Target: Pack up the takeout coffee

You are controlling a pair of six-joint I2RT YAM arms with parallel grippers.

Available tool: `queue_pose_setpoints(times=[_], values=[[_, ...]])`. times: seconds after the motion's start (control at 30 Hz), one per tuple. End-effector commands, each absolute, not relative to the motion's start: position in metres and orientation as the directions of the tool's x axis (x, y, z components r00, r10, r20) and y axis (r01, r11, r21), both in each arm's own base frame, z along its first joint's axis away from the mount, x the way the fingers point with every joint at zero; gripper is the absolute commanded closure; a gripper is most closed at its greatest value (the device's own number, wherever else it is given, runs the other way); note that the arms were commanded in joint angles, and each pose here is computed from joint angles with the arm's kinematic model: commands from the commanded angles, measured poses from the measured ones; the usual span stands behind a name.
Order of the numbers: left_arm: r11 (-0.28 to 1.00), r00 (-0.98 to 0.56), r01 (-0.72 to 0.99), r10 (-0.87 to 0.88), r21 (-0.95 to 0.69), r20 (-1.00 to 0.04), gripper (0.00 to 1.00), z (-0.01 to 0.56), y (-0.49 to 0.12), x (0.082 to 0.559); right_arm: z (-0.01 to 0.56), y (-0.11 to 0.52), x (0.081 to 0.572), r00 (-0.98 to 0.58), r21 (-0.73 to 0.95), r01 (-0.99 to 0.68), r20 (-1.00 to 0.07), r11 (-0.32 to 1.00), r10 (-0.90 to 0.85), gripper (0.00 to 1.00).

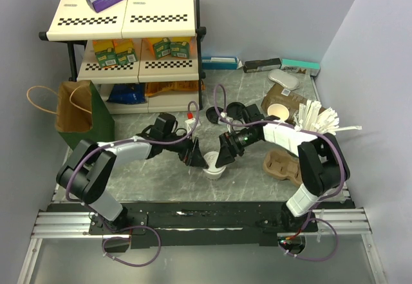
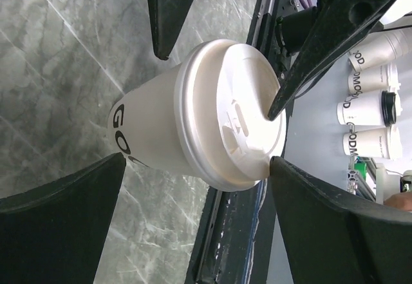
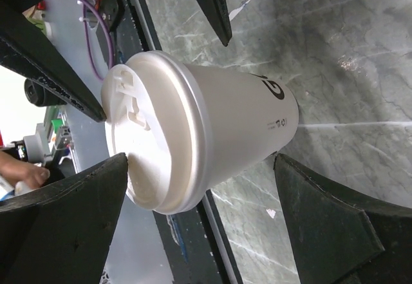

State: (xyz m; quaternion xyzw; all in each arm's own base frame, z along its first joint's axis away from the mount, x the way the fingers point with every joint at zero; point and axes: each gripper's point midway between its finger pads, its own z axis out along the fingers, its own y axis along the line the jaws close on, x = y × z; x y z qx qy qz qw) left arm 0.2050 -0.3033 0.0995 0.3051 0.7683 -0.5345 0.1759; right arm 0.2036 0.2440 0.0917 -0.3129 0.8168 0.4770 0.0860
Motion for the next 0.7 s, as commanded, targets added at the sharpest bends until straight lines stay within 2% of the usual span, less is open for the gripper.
queue_pose_setpoints(times=[0.0,0.1,0.23,0.4,0.53,0.67], values=[[0.334,-0.701,0.712,0.279,-0.618,-0.656,0.01,0.093,-0.300,0.229,0.092,0.240,0.219,-0.743,0.651,-0.661,-0.503,0.372,-0.440,0.01],[0.299,-0.637,0.767,0.252,-0.568,-0.728,0.01,0.128,-0.305,0.238,0.124,0.242,0.227,-0.706,0.623,-0.706,-0.582,0.335,-0.404,0.00],[0.293,-0.600,0.797,0.282,-0.528,-0.748,0.00,0.144,-0.304,0.240,0.155,0.239,0.243,-0.648,0.556,-0.762,-0.657,0.332,-0.385,0.00],[0.315,-0.512,0.849,0.288,-0.425,-0.809,0.01,0.170,-0.300,0.259,0.161,0.230,0.245,-0.536,0.433,-0.843,-0.717,0.319,-0.446,0.00],[0.364,-0.450,0.868,0.291,-0.338,-0.844,0.01,0.185,-0.288,0.283,0.161,0.218,0.239,-0.385,0.280,-0.922,-0.752,0.269,-0.535,0.00],[0.465,-0.433,0.836,0.231,-0.292,-0.871,0.01,0.209,-0.256,0.312,0.149,0.211,0.222,-0.242,0.162,-0.970,-0.718,0.182,-0.652,0.00]])
